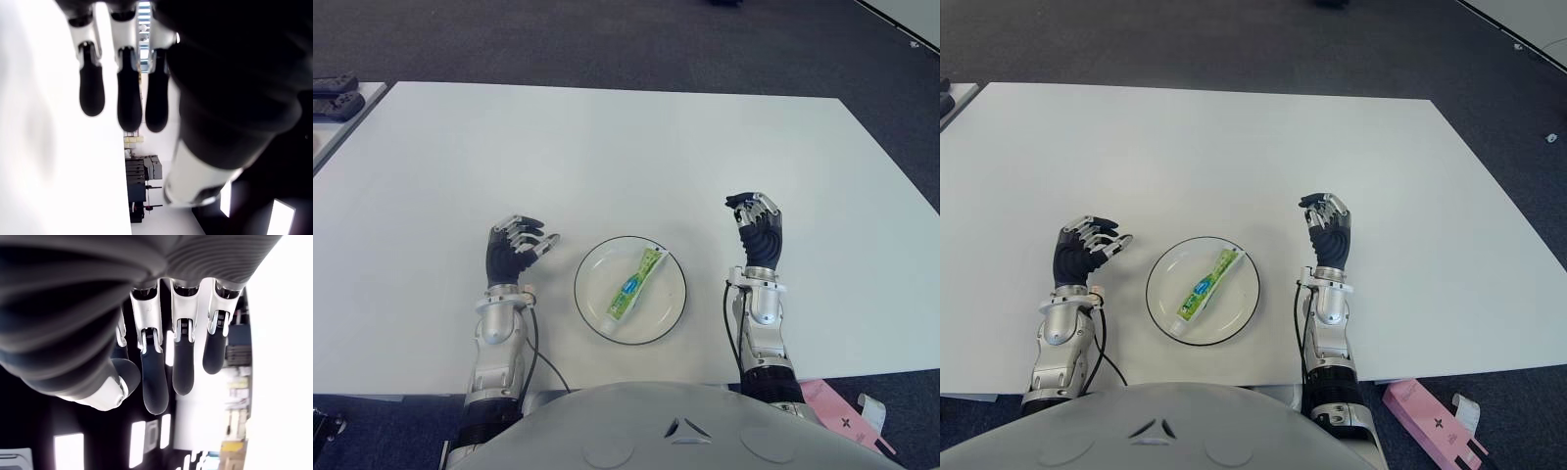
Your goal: Put the toothpaste on the table into the plate.
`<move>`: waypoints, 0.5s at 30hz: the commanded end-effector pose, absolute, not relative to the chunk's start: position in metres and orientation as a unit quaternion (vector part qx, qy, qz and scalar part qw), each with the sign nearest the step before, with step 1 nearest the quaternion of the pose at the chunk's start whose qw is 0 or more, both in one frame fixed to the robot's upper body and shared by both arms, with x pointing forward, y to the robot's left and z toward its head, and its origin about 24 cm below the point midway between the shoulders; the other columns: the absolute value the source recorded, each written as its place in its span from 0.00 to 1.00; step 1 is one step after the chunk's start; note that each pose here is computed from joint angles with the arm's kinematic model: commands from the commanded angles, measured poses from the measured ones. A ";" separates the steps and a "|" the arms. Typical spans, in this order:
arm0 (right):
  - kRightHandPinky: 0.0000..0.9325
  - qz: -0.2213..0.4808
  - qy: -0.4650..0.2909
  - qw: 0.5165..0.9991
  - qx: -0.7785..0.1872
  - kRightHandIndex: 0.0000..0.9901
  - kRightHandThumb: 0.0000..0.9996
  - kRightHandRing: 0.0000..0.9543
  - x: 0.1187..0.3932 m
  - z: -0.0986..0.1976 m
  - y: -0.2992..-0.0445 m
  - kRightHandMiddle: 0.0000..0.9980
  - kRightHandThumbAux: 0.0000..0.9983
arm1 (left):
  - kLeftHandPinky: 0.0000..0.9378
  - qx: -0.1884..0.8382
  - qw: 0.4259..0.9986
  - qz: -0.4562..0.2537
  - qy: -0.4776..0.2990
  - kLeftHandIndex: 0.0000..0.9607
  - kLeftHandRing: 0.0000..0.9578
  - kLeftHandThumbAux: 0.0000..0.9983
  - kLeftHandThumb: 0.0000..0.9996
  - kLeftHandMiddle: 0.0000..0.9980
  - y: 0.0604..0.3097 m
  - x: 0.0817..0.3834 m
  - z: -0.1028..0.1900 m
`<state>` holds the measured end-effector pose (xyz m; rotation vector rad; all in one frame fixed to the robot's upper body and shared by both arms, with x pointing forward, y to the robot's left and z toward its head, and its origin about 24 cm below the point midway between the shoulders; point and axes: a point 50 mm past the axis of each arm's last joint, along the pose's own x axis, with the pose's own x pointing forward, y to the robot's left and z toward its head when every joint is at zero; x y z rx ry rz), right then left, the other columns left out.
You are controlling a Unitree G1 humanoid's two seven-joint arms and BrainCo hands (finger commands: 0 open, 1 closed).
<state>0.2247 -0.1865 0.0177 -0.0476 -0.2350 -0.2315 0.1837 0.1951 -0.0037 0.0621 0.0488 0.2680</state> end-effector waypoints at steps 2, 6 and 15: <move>0.51 -0.130 -0.093 0.987 -0.028 0.44 0.70 0.53 0.226 0.006 -0.187 0.53 0.73 | 0.56 0.025 0.990 0.136 0.032 0.55 0.54 1.00 0.06 0.48 0.193 0.185 -0.006; 0.51 -0.133 -0.082 0.987 -0.029 0.44 0.70 0.53 0.227 0.000 -0.187 0.53 0.73 | 0.56 0.026 0.990 0.134 0.029 0.54 0.54 1.00 0.06 0.47 0.192 0.185 -0.005; 0.56 -0.113 -0.081 0.990 -0.033 0.44 0.71 0.54 0.228 -0.004 -0.185 0.53 0.73 | 0.57 0.018 0.991 0.131 0.029 0.56 0.54 1.00 0.08 0.48 0.192 0.185 -0.005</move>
